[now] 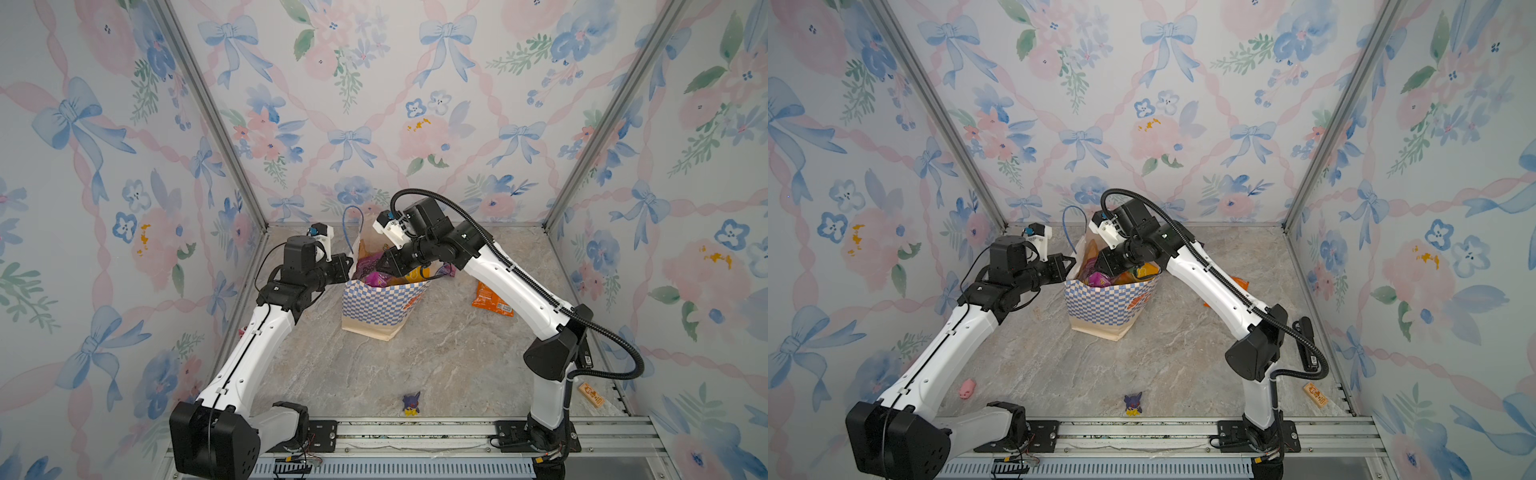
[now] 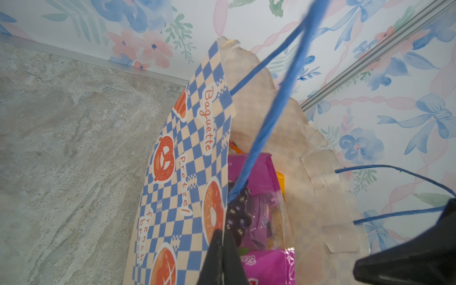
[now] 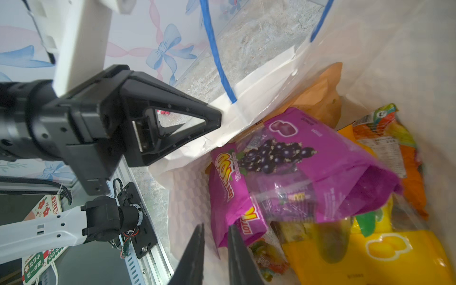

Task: Place the snacks into the paper bag
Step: 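Lower the purple grape gummy bag into the paper bag and open the right gripper, then raise the right gripper out of the paper bag and draw back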

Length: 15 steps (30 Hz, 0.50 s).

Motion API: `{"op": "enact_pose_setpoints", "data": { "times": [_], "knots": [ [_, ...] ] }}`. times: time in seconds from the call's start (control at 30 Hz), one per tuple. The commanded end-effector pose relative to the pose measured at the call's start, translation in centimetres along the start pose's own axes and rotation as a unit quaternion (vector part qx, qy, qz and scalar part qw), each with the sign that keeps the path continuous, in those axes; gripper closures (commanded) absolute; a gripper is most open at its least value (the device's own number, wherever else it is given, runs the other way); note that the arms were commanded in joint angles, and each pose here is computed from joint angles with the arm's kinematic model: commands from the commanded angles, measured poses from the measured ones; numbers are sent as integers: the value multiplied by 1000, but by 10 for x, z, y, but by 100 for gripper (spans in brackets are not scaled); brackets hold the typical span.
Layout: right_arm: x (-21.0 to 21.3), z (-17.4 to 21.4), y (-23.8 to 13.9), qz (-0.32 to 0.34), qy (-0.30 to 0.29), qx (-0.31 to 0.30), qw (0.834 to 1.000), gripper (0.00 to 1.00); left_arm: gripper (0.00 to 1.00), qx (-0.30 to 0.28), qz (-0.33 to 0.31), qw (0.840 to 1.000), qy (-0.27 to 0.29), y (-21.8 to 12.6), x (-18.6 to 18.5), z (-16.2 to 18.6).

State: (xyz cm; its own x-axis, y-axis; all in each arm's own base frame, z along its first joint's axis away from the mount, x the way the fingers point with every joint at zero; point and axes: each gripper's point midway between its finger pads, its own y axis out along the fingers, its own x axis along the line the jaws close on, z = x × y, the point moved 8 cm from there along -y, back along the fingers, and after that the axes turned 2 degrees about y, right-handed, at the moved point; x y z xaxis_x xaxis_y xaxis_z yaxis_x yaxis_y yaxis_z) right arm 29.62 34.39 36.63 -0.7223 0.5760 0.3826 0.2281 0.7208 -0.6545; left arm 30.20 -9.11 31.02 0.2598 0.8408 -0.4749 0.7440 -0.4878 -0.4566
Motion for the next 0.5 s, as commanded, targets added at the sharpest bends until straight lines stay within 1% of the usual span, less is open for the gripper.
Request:
{"op": "enact_pose_setpoints", "data": {
  "times": [0.0,0.13,0.27,0.4,0.47],
  "knots": [
    [3,2,-3,28,-6,14,999,74,100,-1,1,1000,1,-1,1,0],
    [5,1,-11,59,-16,6,998,64,100,0,0,1000,1,0,1,0],
    [14,-2,-30,89,-34,-23,995,60,100,3,0,1000,0,2,2,0],
    [17,-1,-55,109,-30,-62,992,56,100,5,0,1000,0,3,1,0],
    [18,2,-73,124,-25,-92,988,55,100,5,0,1000,1,4,2,0]
  ]
}}
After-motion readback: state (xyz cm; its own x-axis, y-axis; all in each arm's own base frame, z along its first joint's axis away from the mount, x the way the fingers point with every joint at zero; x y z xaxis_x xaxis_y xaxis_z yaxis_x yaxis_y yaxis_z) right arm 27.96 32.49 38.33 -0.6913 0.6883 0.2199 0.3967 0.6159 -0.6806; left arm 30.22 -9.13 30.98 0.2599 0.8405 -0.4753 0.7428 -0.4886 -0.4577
